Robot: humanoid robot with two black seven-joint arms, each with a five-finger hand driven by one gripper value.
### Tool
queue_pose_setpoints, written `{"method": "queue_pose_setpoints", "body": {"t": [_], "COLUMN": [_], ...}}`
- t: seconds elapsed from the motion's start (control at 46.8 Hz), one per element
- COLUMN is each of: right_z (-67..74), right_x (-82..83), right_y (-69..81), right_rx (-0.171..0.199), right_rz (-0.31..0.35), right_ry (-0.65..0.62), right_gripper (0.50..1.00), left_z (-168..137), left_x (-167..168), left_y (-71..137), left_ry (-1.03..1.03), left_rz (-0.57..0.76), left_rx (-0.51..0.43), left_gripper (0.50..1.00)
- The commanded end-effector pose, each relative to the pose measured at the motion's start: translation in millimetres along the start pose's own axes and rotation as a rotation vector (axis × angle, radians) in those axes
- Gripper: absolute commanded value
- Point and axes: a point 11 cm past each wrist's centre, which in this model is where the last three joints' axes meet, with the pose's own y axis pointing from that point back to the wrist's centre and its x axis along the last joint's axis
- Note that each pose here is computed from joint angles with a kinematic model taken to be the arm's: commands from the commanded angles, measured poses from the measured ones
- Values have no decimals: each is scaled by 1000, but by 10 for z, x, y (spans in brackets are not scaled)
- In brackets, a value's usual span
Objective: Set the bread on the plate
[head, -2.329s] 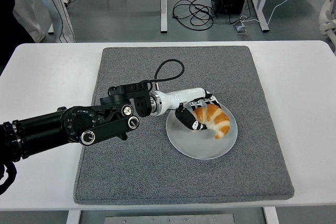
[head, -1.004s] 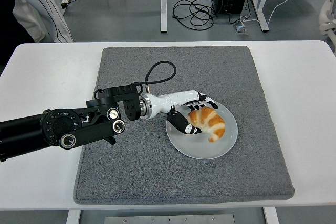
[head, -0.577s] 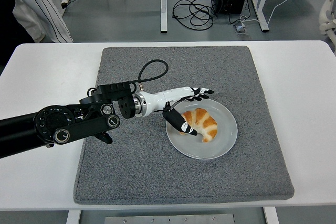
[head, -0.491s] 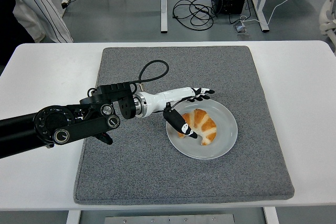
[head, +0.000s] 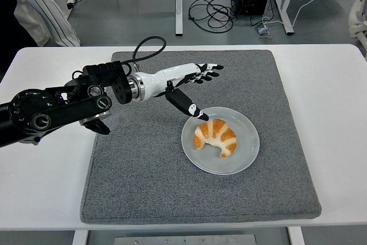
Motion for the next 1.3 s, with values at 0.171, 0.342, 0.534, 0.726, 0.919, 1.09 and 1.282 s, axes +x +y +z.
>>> {"method": "queue_pose_setpoints", "body": {"t": [0.171, 0.342, 0.534, 0.726, 0.919, 1.09, 1.282], "right_z": [-2, -2, 7, -2, -2, -2, -2], "right_x": [1, 1, 0, 1, 1, 1, 1], "right_y": [0, 0, 1, 0, 0, 0, 0], "right_rx": [0, 0, -1, 0, 0, 0, 0], "right_rz": [0, 0, 0, 0, 0, 0, 0], "right_ry": [0, 0, 0, 0, 0, 0, 0], "right_gripper": [1000, 1000, 1000, 1000, 1000, 1000, 1000], "left_z": [82, 2, -143, -221, -315, -512, -669], "left_x": [516, 856, 1197, 1487, 1615, 1714, 1865], "left_y": [222, 411, 586, 766, 854, 941, 1126], "left_ry": [38, 133, 233, 309, 458, 588, 680], "left_rz": [124, 205, 294, 385, 434, 491, 572], "left_rx": [-27, -21, -15, -24, -48, -49, -77], "left_gripper": [981, 981, 981, 983, 983, 983, 986]}}
